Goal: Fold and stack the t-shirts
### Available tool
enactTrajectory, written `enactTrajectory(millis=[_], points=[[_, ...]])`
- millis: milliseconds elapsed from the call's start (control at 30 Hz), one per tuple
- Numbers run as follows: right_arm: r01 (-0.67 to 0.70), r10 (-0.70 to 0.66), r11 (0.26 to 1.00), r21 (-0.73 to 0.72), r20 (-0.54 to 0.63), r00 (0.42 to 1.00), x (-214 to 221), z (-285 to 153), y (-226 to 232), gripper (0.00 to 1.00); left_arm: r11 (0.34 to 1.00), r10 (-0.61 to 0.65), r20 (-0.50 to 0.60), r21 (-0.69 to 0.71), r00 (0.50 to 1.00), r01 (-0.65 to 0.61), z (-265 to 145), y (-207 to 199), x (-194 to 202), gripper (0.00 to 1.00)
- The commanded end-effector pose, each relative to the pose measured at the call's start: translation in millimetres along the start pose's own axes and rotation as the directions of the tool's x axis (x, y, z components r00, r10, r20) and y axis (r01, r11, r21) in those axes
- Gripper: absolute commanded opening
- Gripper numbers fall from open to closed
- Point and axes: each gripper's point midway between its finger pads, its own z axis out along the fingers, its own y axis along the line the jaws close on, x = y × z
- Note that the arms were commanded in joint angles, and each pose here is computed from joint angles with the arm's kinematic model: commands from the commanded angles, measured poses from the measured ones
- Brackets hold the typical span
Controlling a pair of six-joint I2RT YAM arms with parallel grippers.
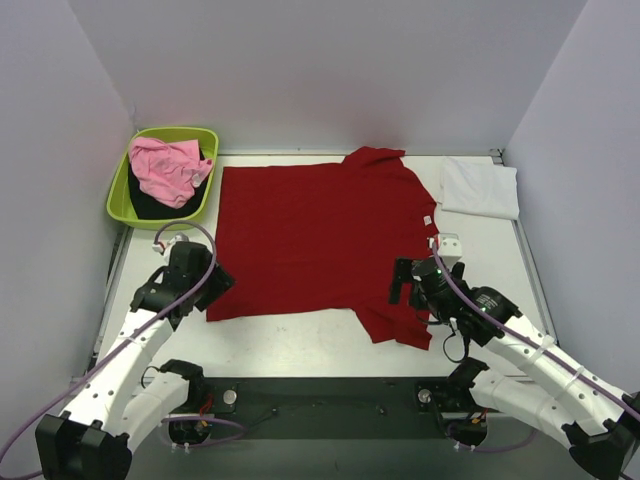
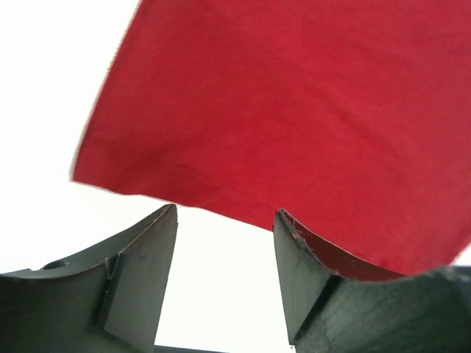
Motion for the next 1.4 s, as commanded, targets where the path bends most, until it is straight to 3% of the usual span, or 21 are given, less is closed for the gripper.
enactTrajectory(millis=[0, 100, 467, 867, 1200, 1300, 1367], points=[[-0.009, 0.009, 1.0, 0.0, 0.002, 1.0, -6, -10, 0, 0.99, 0.989, -0.005, 0.011, -0.148, 1.0, 0.007, 1, 34, 8, 0.63], [-0.013, 0.013, 1.0, -0.015, 0.004, 1.0, -9, -12, 4, 0.99, 0.975, -0.014, 0.004, -0.223, 1.0, 0.015, 10, 57, 21, 0.6], [0.029, -0.029, 0.999, -0.023, 0.007, 1.0, -12, -5, 9, 1.0, 0.934, -0.033, -0.009, -0.355, 0.999, 0.027, 47, 86, 37, 0.57], [0.057, -0.057, 0.998, -0.028, -0.001, 0.998, -7, 6, 13, 1.0, 0.915, -0.033, 0.058, -0.399, 0.998, 0.053, 59, 92, 21, 0.57], [0.06, -0.06, 0.998, -0.025, -0.017, 0.998, -3, 11, 14, 1.0, 0.909, -0.055, 0.023, -0.413, 0.998, 0.059, 77, 102, 32, 0.57], [0.06, -0.06, 0.998, -0.025, -0.02, 0.998, -2, 12, 14, 1.0, 0.911, -0.057, 0.007, -0.41, 0.998, 0.055, 82, 104, 37, 0.48], [0.06, -0.06, 0.998, -0.025, -0.02, 0.998, -2, 12, 14, 1.0, 0.915, -0.06, 0.006, -0.4, 0.998, 0.058, 84, 103, 38, 0.37]])
